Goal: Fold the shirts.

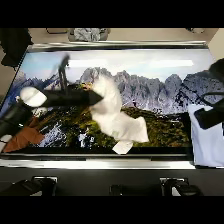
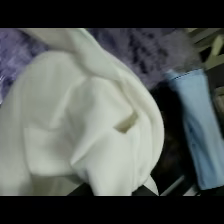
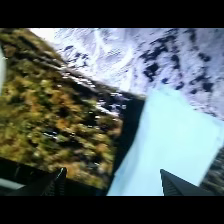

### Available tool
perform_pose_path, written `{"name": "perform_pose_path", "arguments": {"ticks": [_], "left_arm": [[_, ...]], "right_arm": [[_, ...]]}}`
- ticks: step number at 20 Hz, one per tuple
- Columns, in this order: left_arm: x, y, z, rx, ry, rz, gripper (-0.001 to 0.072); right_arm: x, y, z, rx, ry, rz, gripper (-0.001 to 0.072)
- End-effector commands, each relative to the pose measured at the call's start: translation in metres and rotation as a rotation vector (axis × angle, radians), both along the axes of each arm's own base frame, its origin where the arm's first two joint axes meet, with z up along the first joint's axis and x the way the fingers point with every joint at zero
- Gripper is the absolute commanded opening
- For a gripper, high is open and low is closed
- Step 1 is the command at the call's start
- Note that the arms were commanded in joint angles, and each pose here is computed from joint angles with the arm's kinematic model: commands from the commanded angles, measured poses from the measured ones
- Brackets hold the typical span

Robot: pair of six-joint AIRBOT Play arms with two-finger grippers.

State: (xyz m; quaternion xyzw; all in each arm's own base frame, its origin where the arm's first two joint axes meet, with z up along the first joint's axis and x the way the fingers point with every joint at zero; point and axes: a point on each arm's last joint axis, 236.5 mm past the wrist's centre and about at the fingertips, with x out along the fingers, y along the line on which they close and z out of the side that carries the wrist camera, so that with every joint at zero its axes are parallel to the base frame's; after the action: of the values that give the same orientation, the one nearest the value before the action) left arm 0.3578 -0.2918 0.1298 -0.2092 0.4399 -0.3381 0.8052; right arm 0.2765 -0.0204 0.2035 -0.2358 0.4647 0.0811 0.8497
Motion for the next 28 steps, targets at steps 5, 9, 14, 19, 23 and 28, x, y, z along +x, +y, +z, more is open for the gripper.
{"name": "perform_pose_path", "arguments": {"ticks": [5, 9, 14, 19, 23, 28], "left_arm": [[-0.043, 0.06, -0.194, 0.193, 0.437, 0.177, 0.0051], [0.001, 0.081, -0.143, 0.125, 0.382, 0.186, 0.0703], [0.027, 0.19, -0.092, 0.232, 0.365, 0.224, 0.0702], [-0.039, 0.209, -0.166, 0.308, 0.599, 0.164, 0.0647], [-0.078, 0.152, -0.206, 0.176, 0.657, 0.098, 0.0638], [-0.077, 0.103, -0.206, 0.104, 0.617, 0.088, 0.0596]], "right_arm": [[0.04, 0.074, -0.156, 0.316, 0.342, 0.078, 0.0673], [0.055, 0.078, -0.178, 0.331, 0.361, 0.096, 0.0712], [0.07, 0.057, -0.182, 0.265, 0.319, 0.052, 0.0718], [0.054, 0.063, -0.226, 0.48, 0.538, -0.038, 0.0716], [0.028, 0.073, -0.245, 0.503, 0.709, 0.004, 0.0712], [0.008, 0.076, -0.254, 0.508, 0.778, 0.023, 0.0713]]}}
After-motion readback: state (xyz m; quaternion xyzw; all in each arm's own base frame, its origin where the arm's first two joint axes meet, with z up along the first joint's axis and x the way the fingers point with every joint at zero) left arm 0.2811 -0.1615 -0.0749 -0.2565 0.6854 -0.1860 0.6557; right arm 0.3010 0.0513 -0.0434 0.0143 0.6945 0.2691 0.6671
